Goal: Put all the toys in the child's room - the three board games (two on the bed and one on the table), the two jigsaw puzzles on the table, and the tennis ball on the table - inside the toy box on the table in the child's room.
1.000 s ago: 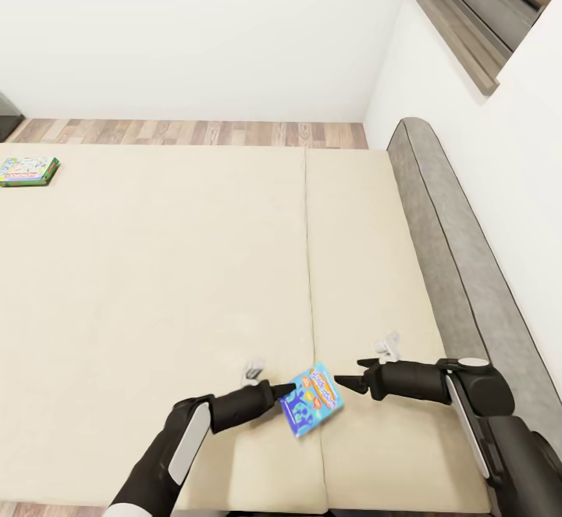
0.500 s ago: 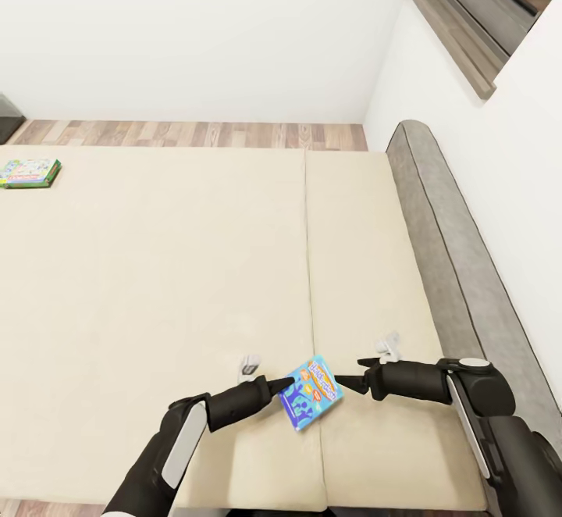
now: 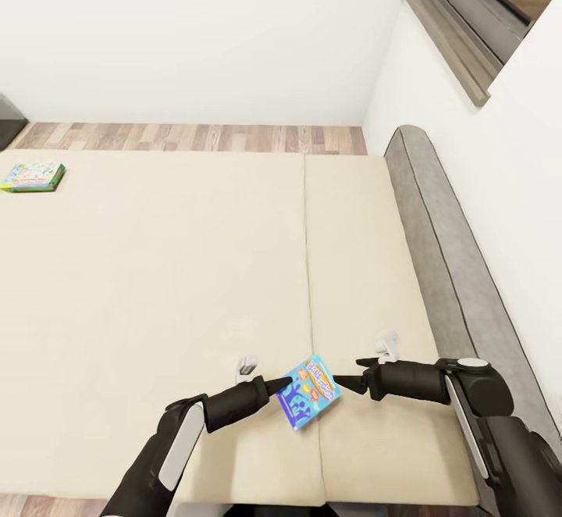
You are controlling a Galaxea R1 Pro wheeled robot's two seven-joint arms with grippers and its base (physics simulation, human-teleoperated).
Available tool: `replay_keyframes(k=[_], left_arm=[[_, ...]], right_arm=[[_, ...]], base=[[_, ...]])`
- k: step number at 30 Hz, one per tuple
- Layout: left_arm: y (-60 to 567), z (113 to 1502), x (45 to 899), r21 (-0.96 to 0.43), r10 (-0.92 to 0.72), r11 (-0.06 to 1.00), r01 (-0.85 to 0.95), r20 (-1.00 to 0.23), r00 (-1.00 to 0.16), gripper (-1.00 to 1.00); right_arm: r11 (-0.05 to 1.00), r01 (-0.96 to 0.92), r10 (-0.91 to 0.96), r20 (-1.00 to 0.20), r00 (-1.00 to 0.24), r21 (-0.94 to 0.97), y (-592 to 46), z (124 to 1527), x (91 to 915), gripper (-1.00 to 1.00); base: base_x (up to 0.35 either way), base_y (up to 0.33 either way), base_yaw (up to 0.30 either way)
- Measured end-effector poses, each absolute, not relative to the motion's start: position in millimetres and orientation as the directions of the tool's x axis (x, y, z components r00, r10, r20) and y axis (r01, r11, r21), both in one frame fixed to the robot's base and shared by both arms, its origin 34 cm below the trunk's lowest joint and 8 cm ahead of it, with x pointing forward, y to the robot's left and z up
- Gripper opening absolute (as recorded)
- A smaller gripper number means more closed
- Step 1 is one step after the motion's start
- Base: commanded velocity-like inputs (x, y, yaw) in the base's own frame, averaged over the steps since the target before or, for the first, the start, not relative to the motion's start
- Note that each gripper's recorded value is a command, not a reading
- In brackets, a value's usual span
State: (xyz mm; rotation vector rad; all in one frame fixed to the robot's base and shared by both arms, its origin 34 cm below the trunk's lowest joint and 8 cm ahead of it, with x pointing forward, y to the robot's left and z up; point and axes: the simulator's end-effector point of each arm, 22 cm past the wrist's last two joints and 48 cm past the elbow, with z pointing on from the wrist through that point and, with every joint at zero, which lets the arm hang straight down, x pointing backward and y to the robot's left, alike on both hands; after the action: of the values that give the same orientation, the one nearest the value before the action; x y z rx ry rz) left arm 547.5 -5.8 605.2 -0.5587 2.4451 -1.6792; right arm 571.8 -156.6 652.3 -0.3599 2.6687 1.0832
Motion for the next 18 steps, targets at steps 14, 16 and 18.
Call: replay_keyframes(k=[14, 16, 18], left_arm=[[0.4, 623.2, 544.6, -0.916, -0.372, 0.324, -0.236, 0.106, -0.922, -1.00], [1.0, 625.8, 544.4, -0.916, -0.373, 0.325, -0.236, 0.106, -0.922, -1.00], [2.2, 628.2, 544.0, -0.915, -0.373, 0.326, -0.237, 0.106, -0.922, -1.00]], right_arm=[[0.692, -0.315, -0.143, -0.304, -0.942, 0.650, -152.3, 672.9, 569.3, 1.00], [0.691, -0.315, -0.143, -0.303, -0.942, 0.650, -152.1, 675.8, 569.0, 1.00], [0.691, -0.314, -0.144, -0.303, -0.942, 0.651, -151.7, 678.7, 568.6, 1.00]], base=[[0.000, 0.000, 0.000], [0.000, 0.000, 0.000], [0.000, 0.000, 0.000]])
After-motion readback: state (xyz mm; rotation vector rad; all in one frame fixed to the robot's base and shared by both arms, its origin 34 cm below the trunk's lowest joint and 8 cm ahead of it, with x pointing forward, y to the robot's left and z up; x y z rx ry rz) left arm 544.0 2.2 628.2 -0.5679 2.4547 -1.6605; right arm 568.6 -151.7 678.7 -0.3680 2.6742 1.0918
